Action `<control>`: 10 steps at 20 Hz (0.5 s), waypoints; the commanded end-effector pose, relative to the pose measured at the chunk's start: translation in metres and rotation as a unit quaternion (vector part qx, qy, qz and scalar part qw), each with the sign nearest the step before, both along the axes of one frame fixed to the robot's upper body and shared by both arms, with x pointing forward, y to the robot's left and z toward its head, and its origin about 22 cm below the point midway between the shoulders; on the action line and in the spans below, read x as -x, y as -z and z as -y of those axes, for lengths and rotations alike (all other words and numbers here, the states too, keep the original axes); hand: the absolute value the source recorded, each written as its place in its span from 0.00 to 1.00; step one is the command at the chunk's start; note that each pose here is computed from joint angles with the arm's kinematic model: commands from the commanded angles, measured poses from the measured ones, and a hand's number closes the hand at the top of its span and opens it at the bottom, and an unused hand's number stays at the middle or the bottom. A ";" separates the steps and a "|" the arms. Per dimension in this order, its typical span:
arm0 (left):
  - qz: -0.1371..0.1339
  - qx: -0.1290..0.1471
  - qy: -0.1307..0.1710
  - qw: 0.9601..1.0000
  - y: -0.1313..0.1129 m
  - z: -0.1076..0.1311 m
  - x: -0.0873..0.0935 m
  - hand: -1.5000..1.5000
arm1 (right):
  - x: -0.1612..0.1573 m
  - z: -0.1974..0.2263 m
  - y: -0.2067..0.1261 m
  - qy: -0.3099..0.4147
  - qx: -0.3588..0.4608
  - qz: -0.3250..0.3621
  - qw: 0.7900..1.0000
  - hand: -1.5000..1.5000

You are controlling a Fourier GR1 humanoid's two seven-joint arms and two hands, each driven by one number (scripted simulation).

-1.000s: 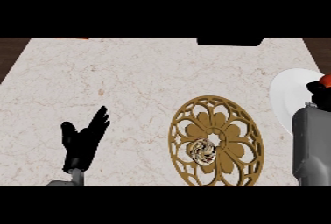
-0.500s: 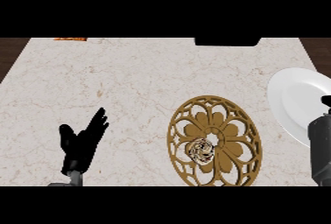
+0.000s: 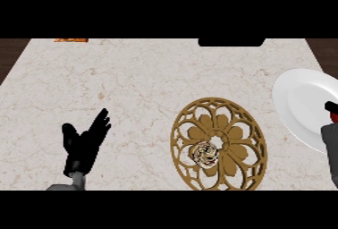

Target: Pick the tomato from the placemat and place it in the plate

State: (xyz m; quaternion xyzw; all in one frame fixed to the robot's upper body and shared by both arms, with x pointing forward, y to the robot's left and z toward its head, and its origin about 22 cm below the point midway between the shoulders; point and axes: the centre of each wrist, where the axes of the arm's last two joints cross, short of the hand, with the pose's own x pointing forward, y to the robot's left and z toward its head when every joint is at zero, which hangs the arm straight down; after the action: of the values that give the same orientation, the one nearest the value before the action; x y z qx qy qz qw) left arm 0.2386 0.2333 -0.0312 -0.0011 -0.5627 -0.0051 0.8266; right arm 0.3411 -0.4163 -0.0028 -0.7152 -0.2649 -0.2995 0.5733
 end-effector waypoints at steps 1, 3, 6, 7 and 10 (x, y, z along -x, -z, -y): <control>0.000 0.000 0.001 1.000 -0.001 -0.013 0.006 0.50 | 0.004 0.012 -0.010 -0.028 0.032 0.045 0.998 0.00; 0.001 0.005 0.010 1.000 0.003 -0.004 0.011 0.50 | -0.002 0.009 -0.023 -0.023 0.068 0.094 0.993 0.00; 0.000 0.003 -0.002 1.000 -0.002 -0.019 0.009 0.50 | 0.010 0.016 -0.032 -0.016 0.094 0.146 0.985 0.00; 0.004 -0.001 -0.006 1.000 -0.002 -0.005 0.012 0.50 | 0.017 0.012 -0.020 -0.002 0.088 0.155 0.984 0.00; 0.003 0.000 -0.007 1.000 -0.004 -0.013 -0.004 0.50 | 0.036 0.019 -0.020 -0.009 0.078 0.185 0.980 0.00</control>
State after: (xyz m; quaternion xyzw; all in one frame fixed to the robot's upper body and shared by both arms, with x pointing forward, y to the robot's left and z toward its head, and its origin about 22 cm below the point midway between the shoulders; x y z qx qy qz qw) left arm 0.2361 0.2381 -0.0314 0.0014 -0.5640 -0.0006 0.8258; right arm 0.3241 -0.4279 0.0159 -0.6983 -0.3741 -0.3708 0.4847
